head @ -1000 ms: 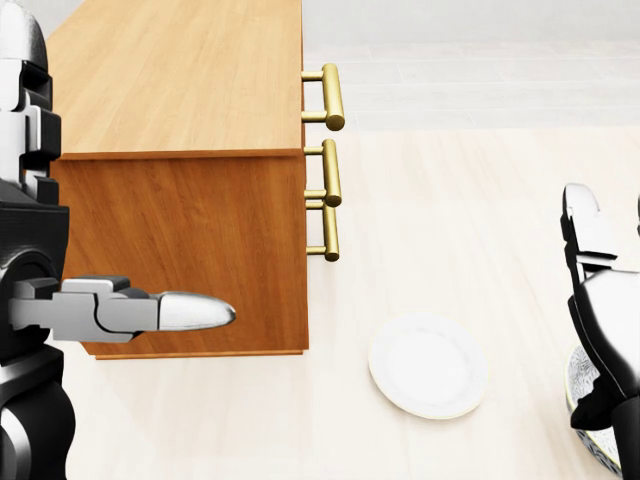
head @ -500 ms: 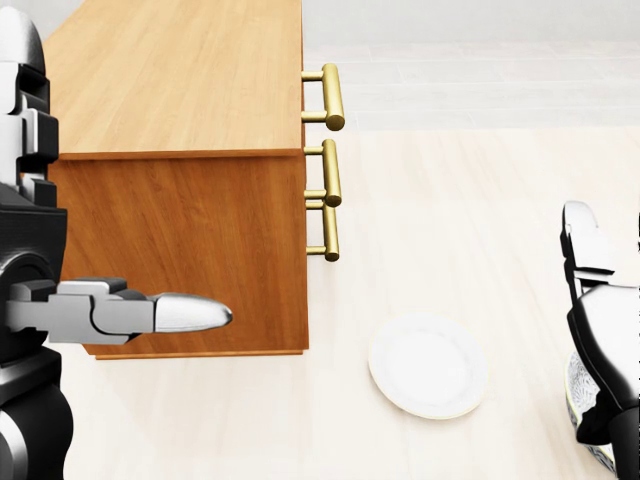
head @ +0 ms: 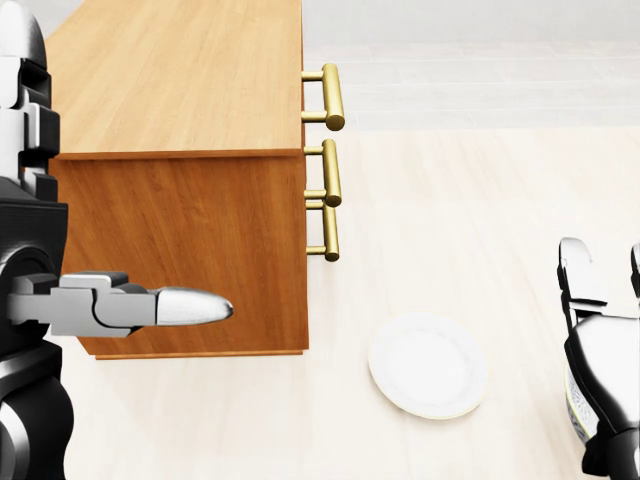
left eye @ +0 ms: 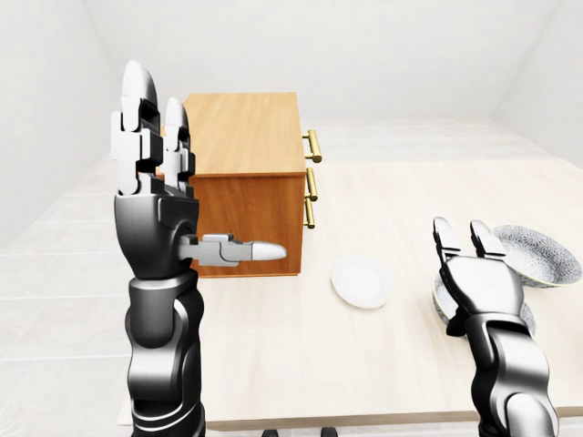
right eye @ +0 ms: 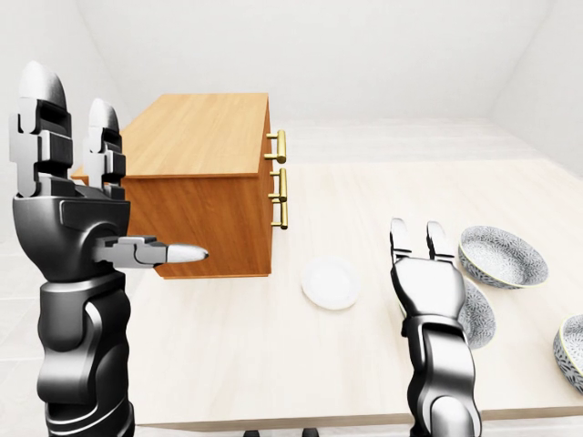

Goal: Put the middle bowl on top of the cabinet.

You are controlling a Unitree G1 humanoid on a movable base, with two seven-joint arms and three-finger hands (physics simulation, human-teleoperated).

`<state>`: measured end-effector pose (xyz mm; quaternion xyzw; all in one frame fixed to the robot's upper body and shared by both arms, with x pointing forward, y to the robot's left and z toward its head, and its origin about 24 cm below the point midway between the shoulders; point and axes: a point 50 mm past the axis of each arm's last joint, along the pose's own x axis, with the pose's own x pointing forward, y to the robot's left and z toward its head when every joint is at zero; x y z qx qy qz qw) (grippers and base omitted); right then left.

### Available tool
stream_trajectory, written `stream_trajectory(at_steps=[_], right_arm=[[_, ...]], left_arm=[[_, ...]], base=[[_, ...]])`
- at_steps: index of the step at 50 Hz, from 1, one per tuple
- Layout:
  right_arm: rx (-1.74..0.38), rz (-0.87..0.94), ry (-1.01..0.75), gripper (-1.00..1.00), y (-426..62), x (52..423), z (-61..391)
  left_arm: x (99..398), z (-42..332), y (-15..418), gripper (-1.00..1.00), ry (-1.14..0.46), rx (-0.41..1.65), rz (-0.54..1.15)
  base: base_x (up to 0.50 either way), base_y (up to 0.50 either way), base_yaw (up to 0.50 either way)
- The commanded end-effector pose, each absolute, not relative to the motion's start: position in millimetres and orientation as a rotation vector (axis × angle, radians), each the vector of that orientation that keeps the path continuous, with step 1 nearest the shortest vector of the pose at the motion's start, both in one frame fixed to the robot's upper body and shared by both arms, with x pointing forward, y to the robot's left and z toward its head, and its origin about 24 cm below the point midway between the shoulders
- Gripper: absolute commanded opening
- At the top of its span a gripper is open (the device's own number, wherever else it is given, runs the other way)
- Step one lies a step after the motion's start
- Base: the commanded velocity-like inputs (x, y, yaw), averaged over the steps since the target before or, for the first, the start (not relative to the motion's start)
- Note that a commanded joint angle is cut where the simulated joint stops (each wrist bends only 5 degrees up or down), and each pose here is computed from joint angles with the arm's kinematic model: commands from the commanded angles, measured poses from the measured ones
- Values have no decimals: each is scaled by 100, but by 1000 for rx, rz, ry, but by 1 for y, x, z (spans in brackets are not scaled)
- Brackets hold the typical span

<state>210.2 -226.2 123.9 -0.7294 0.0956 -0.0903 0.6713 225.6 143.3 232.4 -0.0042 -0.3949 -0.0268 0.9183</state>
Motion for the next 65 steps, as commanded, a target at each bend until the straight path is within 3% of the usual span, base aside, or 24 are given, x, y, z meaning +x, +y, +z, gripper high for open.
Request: stream_trajectory(at_steps=[1, 21, 30, 65], right_arm=[[-1679, -187, 251, 100, -228, 208, 117], [-1679, -187, 251, 100, -228, 208, 117], [-1760, -174, 368, 100, -245, 204, 79], [-1697, -191, 488, 100, -261, 193, 42]], left_arm=[[226, 233, 144, 100, -813, -6, -54], [226, 233, 144, 100, -813, -6, -54], [222, 235, 139, 100, -833, 31, -67], [219, 234, 145, 100, -829, -12, -39]], base=[[0, 0, 0], [0, 0, 0], [0, 0, 0], [0, 0, 0]])
